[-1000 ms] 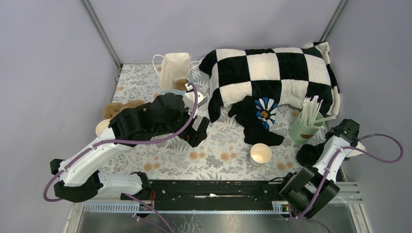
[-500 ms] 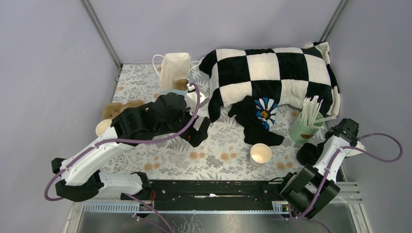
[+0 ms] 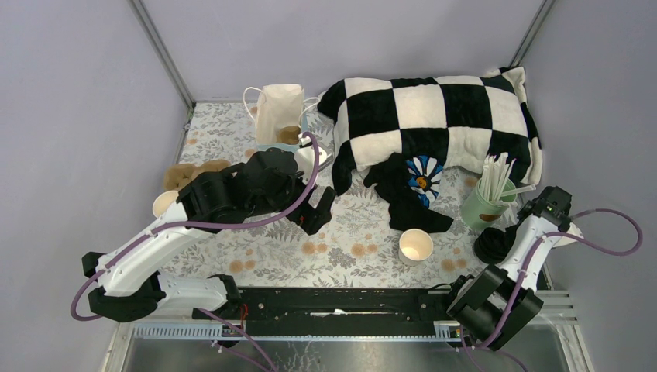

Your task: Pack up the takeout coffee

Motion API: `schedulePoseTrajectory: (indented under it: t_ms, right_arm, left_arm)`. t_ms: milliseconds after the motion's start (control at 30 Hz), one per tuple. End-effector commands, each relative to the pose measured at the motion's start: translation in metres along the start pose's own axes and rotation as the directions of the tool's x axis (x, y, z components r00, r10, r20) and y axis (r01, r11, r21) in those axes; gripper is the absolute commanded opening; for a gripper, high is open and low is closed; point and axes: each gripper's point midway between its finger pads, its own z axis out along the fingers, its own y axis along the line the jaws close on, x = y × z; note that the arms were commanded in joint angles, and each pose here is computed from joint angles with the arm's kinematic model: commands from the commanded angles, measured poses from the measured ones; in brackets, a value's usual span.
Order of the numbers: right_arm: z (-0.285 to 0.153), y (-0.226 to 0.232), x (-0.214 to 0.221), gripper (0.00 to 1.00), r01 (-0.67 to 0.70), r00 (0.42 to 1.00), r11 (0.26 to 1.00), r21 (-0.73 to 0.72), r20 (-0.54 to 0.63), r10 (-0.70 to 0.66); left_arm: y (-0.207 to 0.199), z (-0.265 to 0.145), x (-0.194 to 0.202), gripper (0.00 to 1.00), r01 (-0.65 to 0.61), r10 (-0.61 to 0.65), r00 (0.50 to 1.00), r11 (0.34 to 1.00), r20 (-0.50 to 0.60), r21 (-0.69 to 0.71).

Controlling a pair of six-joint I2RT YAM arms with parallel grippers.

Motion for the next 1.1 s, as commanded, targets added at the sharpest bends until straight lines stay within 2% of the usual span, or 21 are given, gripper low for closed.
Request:
schedulePoseTrajectory:
  t_ms: [0, 300, 533, 900, 1067]
  right_arm:
    - [-0.02, 0.003, -0.015, 0.26, -0.003, 0.999, 1.0, -0.011, 0.051, 0.004]
    - [-0.031, -0.003, -0.019, 0.18, 0.009, 0.998, 1.0, 0.01, 0.065, -0.009]
    - [-0.047, -0.008, -0.024, 0.16, 0.018, 0.996, 1.0, 0.01, 0.09, -0.018]
    - [-0.11, -0.028, -0.091, 0.16, 0.052, 0.945, 0.991, 0.127, 0.313, -0.09]
    - [-0.153, -0.014, -0.129, 0.15, 0.04, 0.903, 0.998, 0.055, 0.425, -0.06]
  left_arm:
    - [-0.005, -0.004, -0.015, 0.99, -0.01, 0.009, 0.999, 1.0, 0.053, 0.021]
    - [-0.004, -0.006, -0.015, 0.99, -0.014, 0.012, 0.998, 1.0, 0.062, 0.022]
    - [-0.004, -0.009, -0.015, 0.99, -0.014, 0.013, 0.997, 1.0, 0.071, 0.023]
    - [0.0, -0.017, -0.012, 0.99, -0.023, 0.022, 0.995, 1.0, 0.095, 0.016]
    - [0.002, -0.021, -0.01, 0.99, -0.027, 0.026, 0.994, 1.0, 0.105, 0.01]
